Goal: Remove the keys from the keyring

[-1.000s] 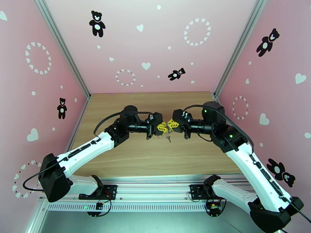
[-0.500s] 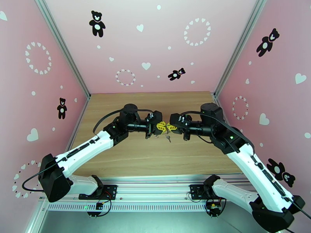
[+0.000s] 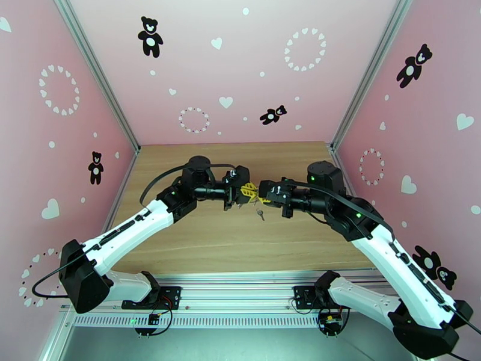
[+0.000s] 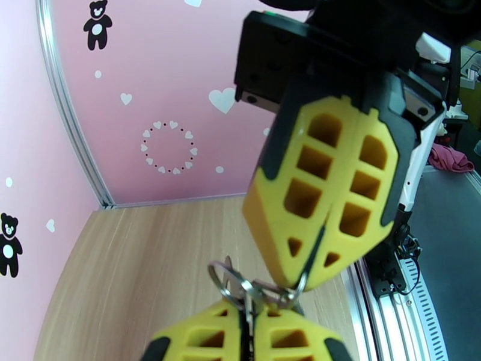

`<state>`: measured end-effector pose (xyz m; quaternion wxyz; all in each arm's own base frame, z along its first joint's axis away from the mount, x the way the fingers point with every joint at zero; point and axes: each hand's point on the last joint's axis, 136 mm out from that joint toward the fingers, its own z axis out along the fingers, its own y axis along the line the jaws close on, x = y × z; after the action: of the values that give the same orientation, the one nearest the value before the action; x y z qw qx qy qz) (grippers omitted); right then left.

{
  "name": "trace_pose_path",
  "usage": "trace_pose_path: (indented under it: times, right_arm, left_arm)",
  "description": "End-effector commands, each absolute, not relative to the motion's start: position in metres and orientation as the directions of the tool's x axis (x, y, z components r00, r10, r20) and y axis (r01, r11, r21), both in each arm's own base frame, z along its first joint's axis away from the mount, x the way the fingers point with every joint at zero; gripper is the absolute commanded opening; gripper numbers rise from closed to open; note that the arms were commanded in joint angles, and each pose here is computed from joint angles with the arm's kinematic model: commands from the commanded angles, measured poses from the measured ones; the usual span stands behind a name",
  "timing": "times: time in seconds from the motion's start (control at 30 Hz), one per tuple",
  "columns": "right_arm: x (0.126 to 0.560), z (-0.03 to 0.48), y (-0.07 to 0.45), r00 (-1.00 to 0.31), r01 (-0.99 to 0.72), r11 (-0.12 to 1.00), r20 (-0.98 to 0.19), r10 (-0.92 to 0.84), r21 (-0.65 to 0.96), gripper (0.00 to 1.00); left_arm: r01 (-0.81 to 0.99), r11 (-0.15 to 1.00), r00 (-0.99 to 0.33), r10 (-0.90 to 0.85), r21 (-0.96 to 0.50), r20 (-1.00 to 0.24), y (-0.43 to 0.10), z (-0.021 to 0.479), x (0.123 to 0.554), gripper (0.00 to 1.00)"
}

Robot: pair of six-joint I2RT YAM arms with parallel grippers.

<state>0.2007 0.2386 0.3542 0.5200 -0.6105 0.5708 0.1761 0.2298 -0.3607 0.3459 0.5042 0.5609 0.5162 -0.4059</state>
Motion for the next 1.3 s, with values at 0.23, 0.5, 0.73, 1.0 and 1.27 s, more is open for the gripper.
trace_pose_path:
  times: [0.23, 0.5, 0.73, 1.0, 1.27]
  right_arm:
    - [0.209, 0.368, 0.223, 0.084, -0.879, 0.399, -0.909, -0.409, -0.261, 0.0]
    - [0.243, 0.308, 0.244, -0.435, -0.797, 0.52, -0.889, -0.143, 0.306, 0.0]
    - [0.269, 0.221, 0.258, -0.676, -0.581, 0.572, -0.734, 0.056, 0.579, 0.0]
    - [0.261, 0.137, 0.295, -0.797, -0.481, 0.595, -0.604, 0.009, 0.644, 0.0]
    - [0.26, 0.085, 0.304, -0.849, -0.407, 0.649, -0.529, -0.009, 0.643, 0.0]
  left_arm:
    - [0.906, 0.423, -0.09, 0.184, -0.004, -0.979, -0.312, 0.334, 0.309, 0.0]
    - [0.588, 0.761, -0.403, -0.018, -0.274, -0.915, -0.263, 0.296, 0.371, 0.0]
    - [0.413, 0.704, -0.525, -0.334, -0.578, -0.782, -0.261, 0.271, 0.399, 0.0]
    - [0.31, 0.677, -0.517, -0.468, -0.667, -0.716, -0.25, 0.235, 0.413, 0.0]
    - [0.254, 0.675, -0.516, -0.511, -0.692, -0.688, -0.238, 0.211, 0.42, 0.0]
